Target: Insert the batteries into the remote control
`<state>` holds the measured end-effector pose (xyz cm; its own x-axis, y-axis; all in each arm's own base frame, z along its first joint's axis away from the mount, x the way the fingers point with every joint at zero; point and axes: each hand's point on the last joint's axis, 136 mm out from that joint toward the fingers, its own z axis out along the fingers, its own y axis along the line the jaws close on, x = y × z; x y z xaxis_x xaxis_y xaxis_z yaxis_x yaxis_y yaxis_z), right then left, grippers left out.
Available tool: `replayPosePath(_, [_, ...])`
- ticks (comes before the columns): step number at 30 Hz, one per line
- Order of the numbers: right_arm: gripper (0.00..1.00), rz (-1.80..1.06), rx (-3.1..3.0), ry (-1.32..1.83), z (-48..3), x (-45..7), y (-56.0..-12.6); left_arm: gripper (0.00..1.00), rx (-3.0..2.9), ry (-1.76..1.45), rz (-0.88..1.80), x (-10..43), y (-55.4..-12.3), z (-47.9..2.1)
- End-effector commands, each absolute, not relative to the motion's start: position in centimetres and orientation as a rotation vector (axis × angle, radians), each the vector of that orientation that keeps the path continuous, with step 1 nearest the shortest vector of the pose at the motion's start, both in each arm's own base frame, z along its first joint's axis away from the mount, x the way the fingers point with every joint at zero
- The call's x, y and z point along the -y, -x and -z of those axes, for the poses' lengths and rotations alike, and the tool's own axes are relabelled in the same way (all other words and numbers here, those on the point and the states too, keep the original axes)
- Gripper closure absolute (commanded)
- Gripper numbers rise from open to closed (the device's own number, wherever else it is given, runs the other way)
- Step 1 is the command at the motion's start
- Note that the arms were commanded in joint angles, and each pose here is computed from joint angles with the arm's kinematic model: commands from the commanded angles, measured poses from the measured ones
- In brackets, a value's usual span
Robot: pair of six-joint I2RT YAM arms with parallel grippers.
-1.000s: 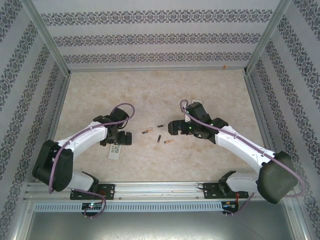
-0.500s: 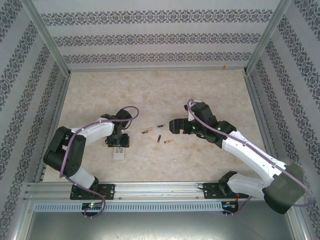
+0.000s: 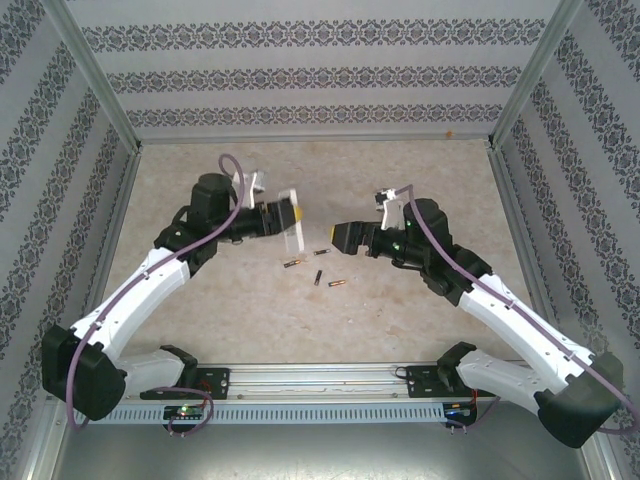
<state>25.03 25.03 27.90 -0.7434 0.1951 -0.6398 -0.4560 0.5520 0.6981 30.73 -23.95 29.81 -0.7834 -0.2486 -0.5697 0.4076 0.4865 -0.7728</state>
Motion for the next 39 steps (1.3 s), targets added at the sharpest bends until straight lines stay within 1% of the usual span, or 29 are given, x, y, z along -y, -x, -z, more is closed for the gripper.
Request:
replayPosePath(1, [0.02, -1.483, -1.898, 0.314, -34.1, -27.5, -23.9, 0.69, -1.782, -0.256, 1.667, 26.1, -29.4, -38.2])
replayPosePath(3, [0.02, -1.569, -1.837, 0.328, -35.4, -28.2, -23.9, 0.71, -1.695, -0.270, 1.747, 26.2, -29.2, -40.4])
replayPosePath(7, [0.03, -1.651, -1.797, 0.317, -36.5, -29.2, -24.7, 0.71, -1.615, -0.318, 1.823, 26.8, -28.4, -42.4])
replayPosePath(11, [0.13, -1.740, -1.735, 0.344, -38.1, -30.3, -24.6, 0.71, -1.610, -0.311, 1.848, 27.1, -28.3, -42.6])
replayPosePath(13, [0.22, -1.755, -1.724, 0.347, -38.5, -30.7, -24.6, 0.72, -1.588, -0.315, 1.864, 27.1, -28.1, -43.0])
replayPosePath(15, [0.35, -1.772, -1.717, 0.344, -38.8, -31.0, -24.6, 0.72, -1.571, -0.319, 1.880, 27.1, -27.9, -43.4])
replayPosePath(17, [0.44, -1.782, -1.716, 0.333, -39.0, -31.1, -24.8, 0.72, -1.568, -0.320, 1.885, 27.1, -27.8, -43.5])
replayPosePath(18, [0.47, -1.788, -1.711, 0.330, -39.2, -31.2, -24.8, 0.72, -1.570, -0.321, 1.880, 27.1, -27.9, -43.5])
replayPosePath(20, [0.52, -1.778, -1.702, 0.333, -39.3, -31.2, -24.8, 0.71, -1.586, -0.317, 1.864, 27.2, -28.0, -43.1])
replayPosePath(21, [0.53, -1.756, -1.699, 0.334, -39.3, -31.1, -24.9, 0.67, -1.604, -0.310, 1.842, 27.1, -28.2, -42.7])
replayPosePath(23, [0.54, -1.640, -1.719, 0.362, -37.9, -30.8, -25.4, 0.43, -1.677, -0.267, 1.738, 26.8, -28.8, -41.1])
replayPosePath(24, [0.56, -1.515, -1.753, 0.387, -36.3, -30.6, -25.9, 0.30, -1.734, -0.237, 1.638, 26.3, -29.3, -39.8])
replayPosePath(25, [0.59, -1.345, -1.814, 0.392, -34.0, -30.1, -26.7, 0.21, -1.794, -0.194, 1.524, 25.5, -29.7, -38.4])
replayPosePath(26, [0.59, -1.176, -1.862, 0.406, -32.1, -29.5, -27.4, 0.19, -1.834, -0.155, 1.437, 24.7, -30.0, -37.4])
replayPosePath(28, [0.59, -0.810, -1.915, 0.473, -28.8, -28.5, -28.6, 0.20, -1.916, -0.090, 1.326, 23.4, -30.1, -35.5])
replayPosePath(31, [0.58, -0.618, -1.907, 0.581, -26.8, -29.2, -28.8, 0.29, -2.022, -0.065, 1.326, 23.6, -29.8, -33.7])
replayPosePath(32, [0.57, -0.612, -1.900, 0.614, -26.7, -29.8, -28.7, 0.34, -2.052, -0.057, 1.344, 23.9, -29.8, -33.1])
replayPosePath(33, [0.56, -0.620, -1.895, 0.646, -26.6, -30.5, -28.4, 0.41, -2.076, -0.049, 1.363, 24.1, -29.8, -32.6])
replayPosePath(34, [0.56, -0.635, -1.893, 0.668, -26.6, -31.1, -28.3, 0.46, -2.093, -0.032, 1.380, 24.3, -29.9, -32.1])
replayPosePath(37, [0.57, -0.680, -1.890, 0.722, -26.3, -32.9, -27.7, 0.52, -2.111, 0.019, 1.401, 24.4, -30.3, -30.7])
replayPosePath(39, [0.57, -0.709, -1.897, 0.725, -25.9, -33.6, -27.5, 0.54, -2.108, 0.036, 1.394, 24.3, -30.6, -30.3])
